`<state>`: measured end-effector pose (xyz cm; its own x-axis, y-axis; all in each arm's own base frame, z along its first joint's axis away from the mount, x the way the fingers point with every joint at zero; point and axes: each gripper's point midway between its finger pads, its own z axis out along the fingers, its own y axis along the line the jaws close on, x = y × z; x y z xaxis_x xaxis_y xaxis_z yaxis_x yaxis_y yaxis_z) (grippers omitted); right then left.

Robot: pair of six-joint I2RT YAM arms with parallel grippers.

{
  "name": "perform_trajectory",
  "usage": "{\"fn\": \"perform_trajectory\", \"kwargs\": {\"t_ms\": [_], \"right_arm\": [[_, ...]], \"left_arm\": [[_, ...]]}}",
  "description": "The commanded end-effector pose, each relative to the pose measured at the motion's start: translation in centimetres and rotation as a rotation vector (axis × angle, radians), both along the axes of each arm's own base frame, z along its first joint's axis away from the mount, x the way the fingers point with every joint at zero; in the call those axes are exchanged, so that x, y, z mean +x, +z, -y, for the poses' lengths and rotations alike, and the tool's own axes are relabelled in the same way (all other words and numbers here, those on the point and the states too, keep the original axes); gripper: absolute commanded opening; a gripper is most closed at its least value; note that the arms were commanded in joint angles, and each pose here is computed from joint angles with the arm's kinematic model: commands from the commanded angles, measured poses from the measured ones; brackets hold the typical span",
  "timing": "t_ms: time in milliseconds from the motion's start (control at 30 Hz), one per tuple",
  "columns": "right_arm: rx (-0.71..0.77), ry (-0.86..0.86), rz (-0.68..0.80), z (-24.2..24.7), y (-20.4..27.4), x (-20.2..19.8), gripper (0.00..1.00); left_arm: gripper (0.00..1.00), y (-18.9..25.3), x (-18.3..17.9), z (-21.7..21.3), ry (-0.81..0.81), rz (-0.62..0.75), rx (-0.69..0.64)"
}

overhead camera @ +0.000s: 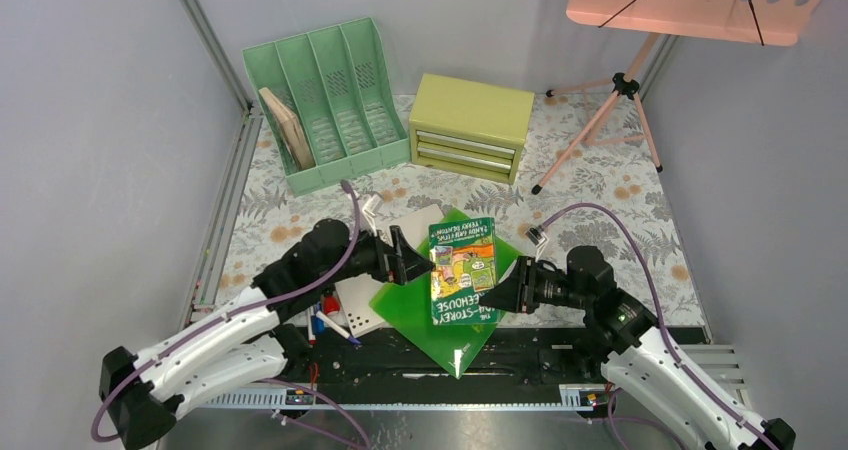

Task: Organize the desk
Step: Pick up the book from the center of the board.

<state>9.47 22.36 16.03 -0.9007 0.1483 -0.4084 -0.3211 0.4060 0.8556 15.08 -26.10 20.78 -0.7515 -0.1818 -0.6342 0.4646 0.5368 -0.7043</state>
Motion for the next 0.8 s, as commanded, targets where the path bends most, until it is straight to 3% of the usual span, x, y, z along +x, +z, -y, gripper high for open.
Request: {"fn": "perform_trajectory", "kwargs": {"t_ms": [0,167,467,767], "right_arm": [[0.176,0.109,0.16,-0.9,6.9,-1.3,0.0],[0.212,0.137,0.16,-1.0,7.8,-1.9,0.0],[0.252,0.194,0.17,-1.1,8.1,-2.8,0.0],[0.214,0.168,0.146,-1.1,6.2,-2.2,0.0]], "left_arm": [[0.99,1.1,-0.7,2.2,-0.116,-0.003,-0.059],[0.99,0.4,-0.4,2.9,-0.126,-0.032,-0.047],[0.96,0.9,-1.6,4.6,-0.231,-0.059,-0.143],[0.77,2.5,-2.6,5.5,-0.312,-0.062,-0.241]]}}
